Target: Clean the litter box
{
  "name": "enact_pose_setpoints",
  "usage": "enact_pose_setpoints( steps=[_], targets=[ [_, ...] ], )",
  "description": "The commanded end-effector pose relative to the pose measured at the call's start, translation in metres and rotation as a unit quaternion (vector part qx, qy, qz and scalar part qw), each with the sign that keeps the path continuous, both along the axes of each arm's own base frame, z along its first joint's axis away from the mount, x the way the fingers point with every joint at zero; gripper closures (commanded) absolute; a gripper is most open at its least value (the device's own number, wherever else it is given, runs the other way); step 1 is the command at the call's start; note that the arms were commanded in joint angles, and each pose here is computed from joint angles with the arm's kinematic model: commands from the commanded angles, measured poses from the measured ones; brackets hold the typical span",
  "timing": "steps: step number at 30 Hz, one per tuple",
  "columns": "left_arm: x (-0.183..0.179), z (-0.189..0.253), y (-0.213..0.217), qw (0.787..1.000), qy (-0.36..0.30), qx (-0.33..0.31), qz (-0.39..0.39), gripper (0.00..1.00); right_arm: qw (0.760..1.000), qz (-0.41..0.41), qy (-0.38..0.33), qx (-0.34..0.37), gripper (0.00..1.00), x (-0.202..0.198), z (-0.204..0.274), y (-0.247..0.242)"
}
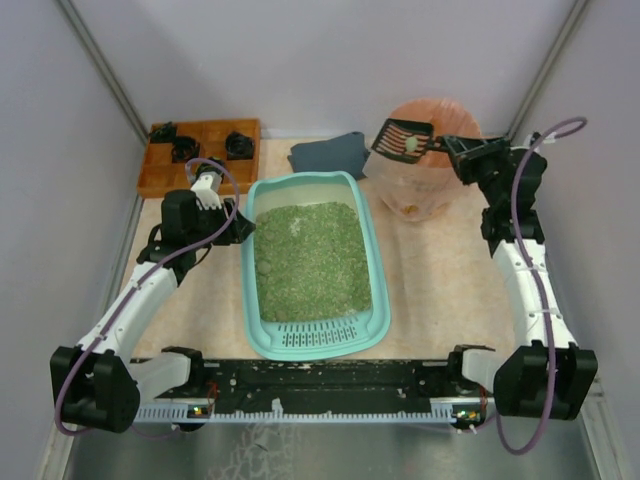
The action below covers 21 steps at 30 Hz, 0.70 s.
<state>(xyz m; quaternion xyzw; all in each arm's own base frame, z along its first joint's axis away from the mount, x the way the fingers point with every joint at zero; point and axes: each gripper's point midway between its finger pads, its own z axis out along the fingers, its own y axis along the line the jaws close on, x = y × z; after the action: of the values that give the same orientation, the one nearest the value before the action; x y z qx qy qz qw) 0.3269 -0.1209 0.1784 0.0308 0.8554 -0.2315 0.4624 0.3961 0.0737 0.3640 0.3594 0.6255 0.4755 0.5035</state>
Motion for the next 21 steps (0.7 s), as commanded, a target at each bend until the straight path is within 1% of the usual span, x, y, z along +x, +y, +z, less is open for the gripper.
enact_pose_setpoints(
  steps=[1,4,8,11,16,21],
  targets=[
    [-0.001,0.005,0.002,1.0,-0.01,0.0,-0.001,0.43,0.995,-0.082,-0.05,-0.018,1.0,0.001,0.045,-0.047],
    [-0.001,0.006,0.002,1.0,-0.011,0.001,0.0,0.43,0.985,-0.138,-0.069,-0.075,1.0,0.007,0.053,-0.074],
    [-0.002,0.006,0.003,1.0,-0.011,0.001,0.001,0.43,0.962,-0.185,-0.072,-0.189,1.0,0.019,0.052,-0.097],
    [-0.001,0.007,0.003,1.0,-0.013,0.001,0.001,0.42,0.938,-0.165,-0.088,-0.292,1.0,0.028,0.053,-0.098],
    [-0.002,0.006,0.001,1.0,-0.012,-0.002,-0.002,0.42,0.902,-0.099,-0.126,-0.401,1.0,0.039,0.056,-0.083],
    [-0.001,0.005,0.001,1.0,-0.009,-0.001,-0.004,0.42,0.89,-0.092,-0.113,-0.432,1.0,0.047,0.052,-0.087]
  ],
)
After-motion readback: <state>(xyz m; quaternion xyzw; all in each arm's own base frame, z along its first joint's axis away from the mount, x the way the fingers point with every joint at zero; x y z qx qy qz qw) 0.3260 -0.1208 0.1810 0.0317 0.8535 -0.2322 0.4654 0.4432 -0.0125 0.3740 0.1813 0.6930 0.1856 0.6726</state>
